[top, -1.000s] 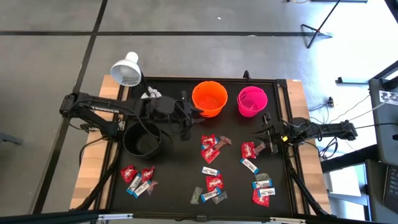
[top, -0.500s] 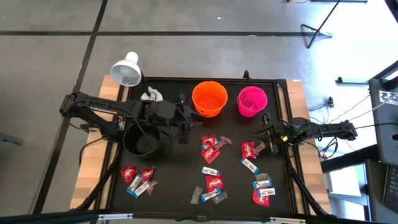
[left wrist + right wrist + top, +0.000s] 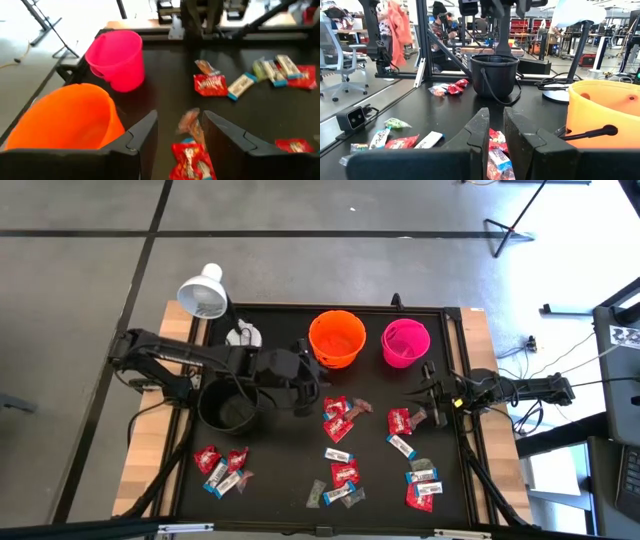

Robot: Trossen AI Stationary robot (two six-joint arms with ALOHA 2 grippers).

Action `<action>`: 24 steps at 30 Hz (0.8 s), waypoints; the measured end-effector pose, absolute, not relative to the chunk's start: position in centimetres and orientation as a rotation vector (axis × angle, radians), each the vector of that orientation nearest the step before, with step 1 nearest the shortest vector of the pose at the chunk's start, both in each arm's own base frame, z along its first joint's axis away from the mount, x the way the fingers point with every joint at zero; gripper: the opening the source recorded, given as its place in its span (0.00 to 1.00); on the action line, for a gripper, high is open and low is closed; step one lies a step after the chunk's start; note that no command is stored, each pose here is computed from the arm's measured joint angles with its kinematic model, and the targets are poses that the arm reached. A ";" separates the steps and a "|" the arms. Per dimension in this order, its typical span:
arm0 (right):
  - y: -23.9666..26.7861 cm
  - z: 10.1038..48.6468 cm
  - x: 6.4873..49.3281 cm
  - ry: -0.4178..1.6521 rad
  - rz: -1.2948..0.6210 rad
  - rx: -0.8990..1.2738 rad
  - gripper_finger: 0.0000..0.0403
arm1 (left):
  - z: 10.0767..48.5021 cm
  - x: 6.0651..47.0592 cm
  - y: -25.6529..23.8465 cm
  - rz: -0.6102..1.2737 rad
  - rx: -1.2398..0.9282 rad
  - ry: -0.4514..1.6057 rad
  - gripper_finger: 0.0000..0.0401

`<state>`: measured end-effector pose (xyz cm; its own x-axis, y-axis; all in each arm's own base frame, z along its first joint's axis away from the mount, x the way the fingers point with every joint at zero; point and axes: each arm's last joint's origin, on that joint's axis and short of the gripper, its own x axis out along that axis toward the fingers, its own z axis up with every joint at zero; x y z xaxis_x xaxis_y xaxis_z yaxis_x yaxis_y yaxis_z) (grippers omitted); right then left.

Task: Sort candy
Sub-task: Put the red candy into the orange bucket

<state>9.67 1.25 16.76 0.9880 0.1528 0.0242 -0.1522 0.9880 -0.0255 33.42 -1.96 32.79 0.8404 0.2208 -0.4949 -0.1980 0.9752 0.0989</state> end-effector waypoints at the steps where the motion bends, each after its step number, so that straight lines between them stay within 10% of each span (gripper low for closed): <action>1: 1.2 16.8 9.7 -0.026 0.153 -0.024 0.14 | 32.8 33.5 -1.8 0.227 0.035 0.523 0.36; 24: 1.3 16.8 9.7 -0.027 0.155 -0.024 0.14 | 37.1 33.2 -1.6 0.267 0.045 0.532 0.36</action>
<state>9.67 1.25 16.78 0.9877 0.1542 0.0256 -0.1536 0.9878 -0.0255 33.21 -1.59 37.11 0.8279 0.2630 -0.4954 -0.2397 0.9644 0.1115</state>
